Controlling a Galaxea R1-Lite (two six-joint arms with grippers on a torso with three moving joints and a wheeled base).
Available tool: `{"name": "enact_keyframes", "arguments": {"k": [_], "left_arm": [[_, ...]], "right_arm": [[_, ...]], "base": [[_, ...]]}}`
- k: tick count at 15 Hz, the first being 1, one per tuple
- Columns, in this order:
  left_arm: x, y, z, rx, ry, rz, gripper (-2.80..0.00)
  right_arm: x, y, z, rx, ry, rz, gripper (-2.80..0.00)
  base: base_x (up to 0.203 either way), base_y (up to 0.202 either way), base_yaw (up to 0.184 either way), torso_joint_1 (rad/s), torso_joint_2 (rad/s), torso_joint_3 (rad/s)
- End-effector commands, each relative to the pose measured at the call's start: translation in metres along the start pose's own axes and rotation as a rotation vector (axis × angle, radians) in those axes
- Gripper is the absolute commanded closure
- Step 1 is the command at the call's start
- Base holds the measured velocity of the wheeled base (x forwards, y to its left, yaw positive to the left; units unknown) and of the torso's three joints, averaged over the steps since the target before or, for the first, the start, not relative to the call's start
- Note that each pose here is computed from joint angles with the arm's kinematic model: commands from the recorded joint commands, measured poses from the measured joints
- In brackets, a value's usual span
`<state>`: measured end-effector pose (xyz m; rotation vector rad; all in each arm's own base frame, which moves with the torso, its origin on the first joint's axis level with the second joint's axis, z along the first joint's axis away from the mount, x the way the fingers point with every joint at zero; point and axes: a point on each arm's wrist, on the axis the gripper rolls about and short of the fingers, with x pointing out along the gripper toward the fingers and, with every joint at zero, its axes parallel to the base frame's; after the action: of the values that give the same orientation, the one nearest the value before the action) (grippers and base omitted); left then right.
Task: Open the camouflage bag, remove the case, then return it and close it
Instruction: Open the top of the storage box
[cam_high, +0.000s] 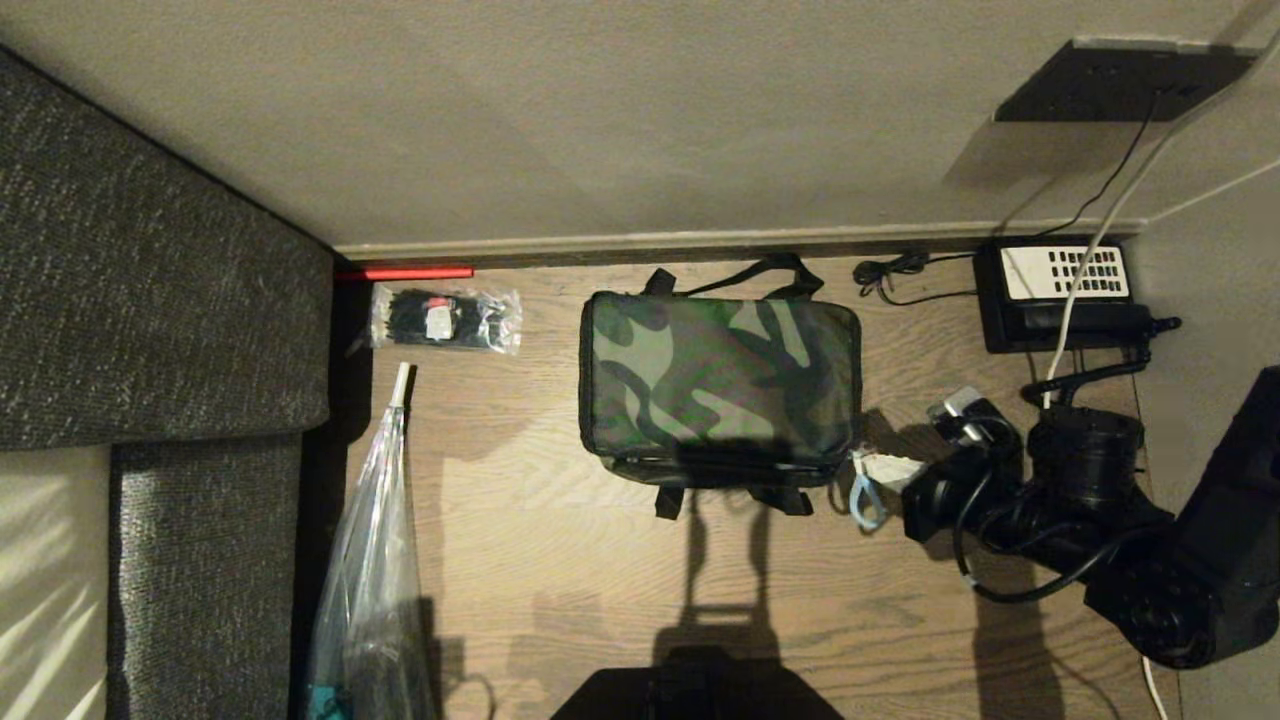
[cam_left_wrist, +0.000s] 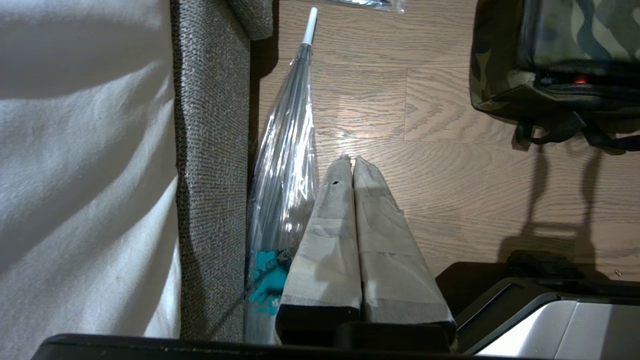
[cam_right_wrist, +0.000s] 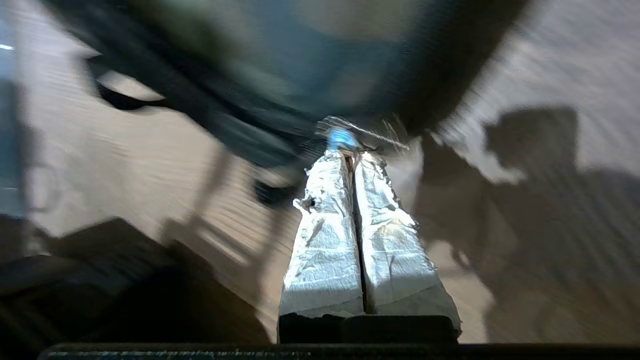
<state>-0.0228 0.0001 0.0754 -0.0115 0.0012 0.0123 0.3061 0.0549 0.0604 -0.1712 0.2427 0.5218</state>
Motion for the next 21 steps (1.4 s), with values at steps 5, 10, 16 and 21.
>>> {"name": "enact_keyframes", "arguments": {"k": [5,10,16,21], "left_arm": [[0.0,0.0,-0.001,-0.001,0.002,0.001,0.0],[0.0,0.0,-0.001,-0.001,0.001,0.001,0.0],[0.0,0.0,-0.001,-0.001,0.0,0.0,0.0],[0.0,0.0,-0.001,-0.001,0.001,0.001,0.0]], "right_arm": [[-0.014,-0.037,-0.01,-0.074,0.011,-0.058,0.0],[-0.01,-0.038,-0.015,-0.075,0.012,-0.057,0.0],[-0.003,-0.041,-0.018,-0.088,-0.008,-0.062,0.0],[0.009,-0.049,-0.009,-0.125,-0.09,-0.085,0.0]], "base": [[0.0,0.0,0.0,0.0,0.0,0.0],[0.0,0.0,0.0,0.0,0.0,0.0],[0.0,0.0,0.0,0.0,0.0,0.0],[0.0,0.0,0.0,0.0,0.0,0.0]]}}
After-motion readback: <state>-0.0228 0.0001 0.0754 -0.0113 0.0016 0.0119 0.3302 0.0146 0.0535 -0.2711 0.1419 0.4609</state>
